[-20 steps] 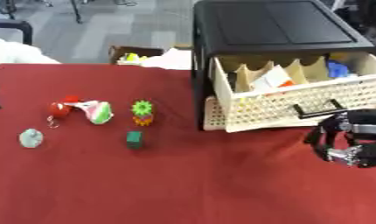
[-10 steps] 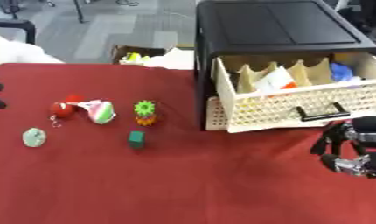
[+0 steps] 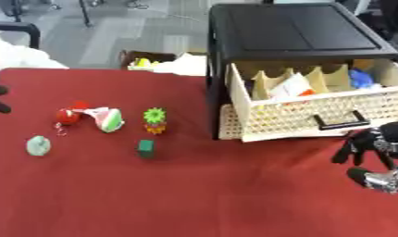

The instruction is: Pick up objects from table and place into drawer.

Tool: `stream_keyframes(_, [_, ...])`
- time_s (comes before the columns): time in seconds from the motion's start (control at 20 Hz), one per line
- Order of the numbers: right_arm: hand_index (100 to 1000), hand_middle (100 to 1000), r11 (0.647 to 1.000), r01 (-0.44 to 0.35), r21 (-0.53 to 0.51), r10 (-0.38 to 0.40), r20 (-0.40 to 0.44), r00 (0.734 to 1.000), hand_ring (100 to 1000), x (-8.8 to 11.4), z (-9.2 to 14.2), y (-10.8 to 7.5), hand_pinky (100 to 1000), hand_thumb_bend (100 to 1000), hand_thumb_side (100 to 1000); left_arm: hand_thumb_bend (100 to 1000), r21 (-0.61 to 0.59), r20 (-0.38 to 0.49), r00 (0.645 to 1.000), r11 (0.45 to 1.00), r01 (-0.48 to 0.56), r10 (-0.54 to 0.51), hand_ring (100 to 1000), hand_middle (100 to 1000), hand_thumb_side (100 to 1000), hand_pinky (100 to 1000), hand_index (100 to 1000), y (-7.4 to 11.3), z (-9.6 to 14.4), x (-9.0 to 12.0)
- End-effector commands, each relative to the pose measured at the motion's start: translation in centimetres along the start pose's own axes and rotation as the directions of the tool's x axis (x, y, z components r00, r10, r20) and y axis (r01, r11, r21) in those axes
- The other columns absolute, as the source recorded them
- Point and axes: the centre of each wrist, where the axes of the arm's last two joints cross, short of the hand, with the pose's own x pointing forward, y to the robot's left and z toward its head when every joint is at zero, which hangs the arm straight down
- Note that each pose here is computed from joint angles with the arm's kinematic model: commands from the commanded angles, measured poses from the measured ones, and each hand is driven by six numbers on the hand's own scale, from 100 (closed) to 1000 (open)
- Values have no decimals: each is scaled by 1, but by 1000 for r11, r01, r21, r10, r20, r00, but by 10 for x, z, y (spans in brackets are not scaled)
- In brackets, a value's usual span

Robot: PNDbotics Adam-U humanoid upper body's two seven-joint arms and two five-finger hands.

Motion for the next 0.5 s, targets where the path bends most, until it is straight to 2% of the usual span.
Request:
stream_keyframes(0.05, [881, 758, 999, -41, -21, 41, 7, 999, 715, 3, 9, -14, 410, 100, 1000, 100, -1, 34, 999, 1000, -1, 1, 571, 568, 953, 450, 833, 3, -4, 7])
stream_keyframes(0.5, [889, 756, 1000, -10, -10, 10, 22, 1000, 710, 11, 5, -28, 401, 100, 1000, 100, -6, 30, 999, 1000, -10, 10, 572, 569, 956, 450, 832, 2, -4, 7])
